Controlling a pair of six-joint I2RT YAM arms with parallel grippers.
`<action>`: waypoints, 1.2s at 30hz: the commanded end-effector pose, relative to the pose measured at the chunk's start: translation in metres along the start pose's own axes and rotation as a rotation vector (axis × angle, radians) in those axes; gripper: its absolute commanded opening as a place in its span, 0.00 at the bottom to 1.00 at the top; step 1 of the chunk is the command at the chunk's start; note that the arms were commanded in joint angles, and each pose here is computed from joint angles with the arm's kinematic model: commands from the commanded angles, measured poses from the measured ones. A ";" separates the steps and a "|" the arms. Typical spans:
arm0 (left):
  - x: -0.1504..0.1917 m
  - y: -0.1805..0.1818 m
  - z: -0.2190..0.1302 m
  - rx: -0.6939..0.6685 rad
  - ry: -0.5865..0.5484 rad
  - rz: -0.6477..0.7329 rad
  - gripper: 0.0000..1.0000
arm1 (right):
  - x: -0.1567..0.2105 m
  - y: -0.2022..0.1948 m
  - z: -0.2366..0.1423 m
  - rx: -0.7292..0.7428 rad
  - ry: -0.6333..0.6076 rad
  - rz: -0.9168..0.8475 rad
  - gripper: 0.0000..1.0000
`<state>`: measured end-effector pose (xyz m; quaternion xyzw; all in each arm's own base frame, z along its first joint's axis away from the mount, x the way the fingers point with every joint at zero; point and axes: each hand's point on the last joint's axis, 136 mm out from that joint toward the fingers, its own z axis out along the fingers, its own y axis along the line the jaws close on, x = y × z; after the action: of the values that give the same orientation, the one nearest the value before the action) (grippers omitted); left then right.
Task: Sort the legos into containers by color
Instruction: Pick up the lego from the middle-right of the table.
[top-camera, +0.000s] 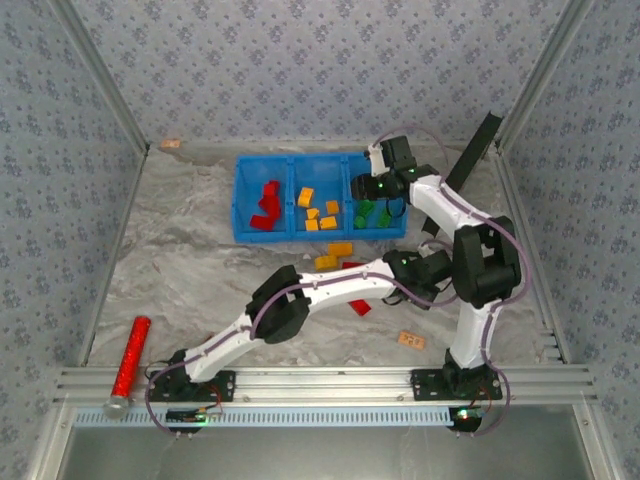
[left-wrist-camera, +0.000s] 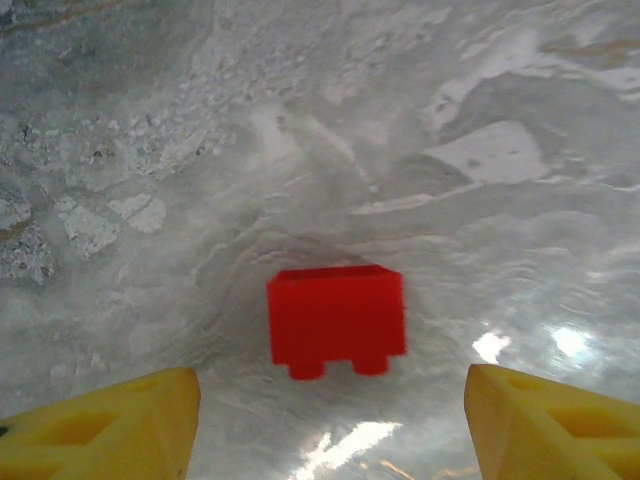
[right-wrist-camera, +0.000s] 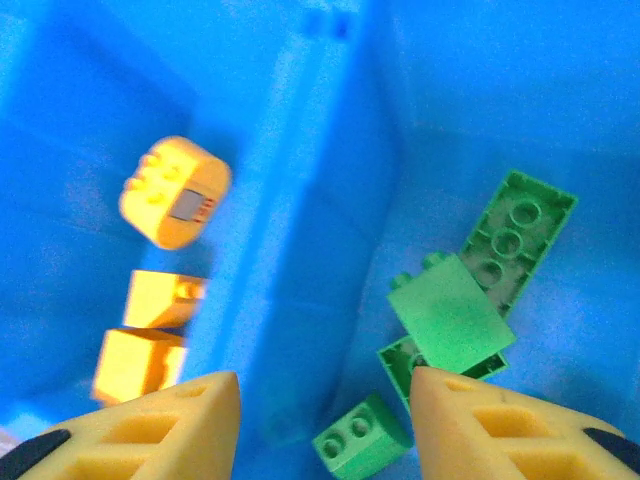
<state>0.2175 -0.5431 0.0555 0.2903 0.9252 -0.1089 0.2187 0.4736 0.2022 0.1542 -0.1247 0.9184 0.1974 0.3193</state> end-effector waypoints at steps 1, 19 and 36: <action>-0.001 0.009 0.007 -0.022 0.015 -0.013 0.70 | -0.015 0.022 -0.030 -0.066 -0.047 -0.048 0.50; -0.016 -0.005 0.024 0.058 0.002 -0.010 0.64 | -0.026 0.028 -0.064 -0.081 -0.088 -0.077 0.50; -0.003 0.013 0.024 0.035 0.082 -0.052 0.27 | -0.035 0.033 -0.121 -0.038 -0.178 -0.089 0.51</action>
<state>0.2360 -0.5549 0.0379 0.2776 0.9315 -0.1355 0.1922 0.4377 0.1925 0.2529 -0.1551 0.8807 0.2205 0.3895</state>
